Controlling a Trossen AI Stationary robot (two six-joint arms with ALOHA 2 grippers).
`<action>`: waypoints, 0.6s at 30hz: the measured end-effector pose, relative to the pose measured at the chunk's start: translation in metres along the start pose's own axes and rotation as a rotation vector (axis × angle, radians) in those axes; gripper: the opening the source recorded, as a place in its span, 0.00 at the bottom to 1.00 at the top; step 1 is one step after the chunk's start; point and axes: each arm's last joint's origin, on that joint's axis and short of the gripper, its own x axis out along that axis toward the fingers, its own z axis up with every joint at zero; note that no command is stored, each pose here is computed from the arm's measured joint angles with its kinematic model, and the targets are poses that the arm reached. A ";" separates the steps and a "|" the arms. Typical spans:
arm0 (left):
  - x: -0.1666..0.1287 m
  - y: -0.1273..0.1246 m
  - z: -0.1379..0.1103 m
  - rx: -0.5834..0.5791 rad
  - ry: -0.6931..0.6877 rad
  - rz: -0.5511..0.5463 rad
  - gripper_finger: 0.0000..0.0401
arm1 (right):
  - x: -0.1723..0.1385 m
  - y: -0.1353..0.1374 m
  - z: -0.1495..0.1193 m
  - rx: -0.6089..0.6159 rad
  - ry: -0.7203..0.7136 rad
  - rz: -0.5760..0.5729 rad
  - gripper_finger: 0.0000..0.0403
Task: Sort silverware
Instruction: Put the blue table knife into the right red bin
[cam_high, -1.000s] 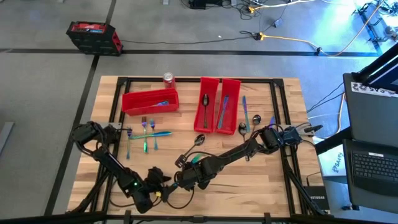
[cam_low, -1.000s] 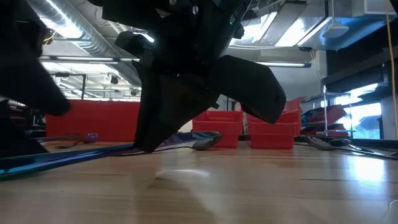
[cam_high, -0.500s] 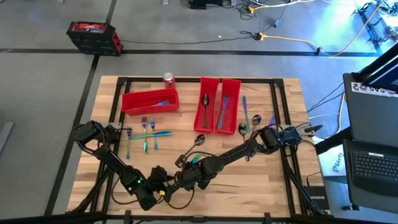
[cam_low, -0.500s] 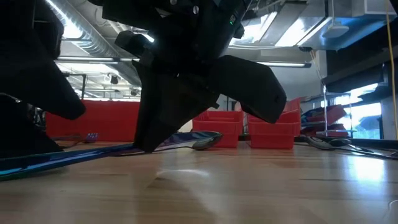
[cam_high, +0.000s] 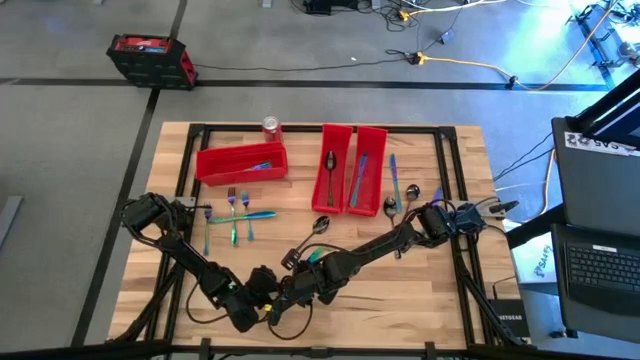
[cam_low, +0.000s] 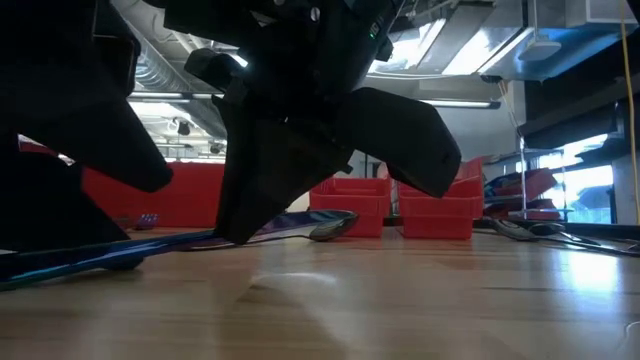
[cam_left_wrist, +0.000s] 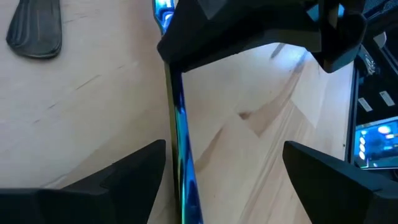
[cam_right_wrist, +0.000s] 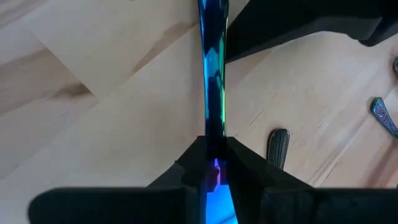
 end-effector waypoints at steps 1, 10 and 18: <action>0.001 0.000 0.001 -0.001 0.000 0.001 0.78 | 0.000 0.000 0.000 0.000 0.000 0.000 0.08; 0.002 0.000 0.003 0.011 0.011 0.001 0.78 | 0.000 0.000 0.000 0.000 0.000 0.000 0.08; 0.009 0.004 -0.001 0.005 0.007 0.010 0.78 | 0.000 0.000 0.000 0.000 0.000 0.000 0.08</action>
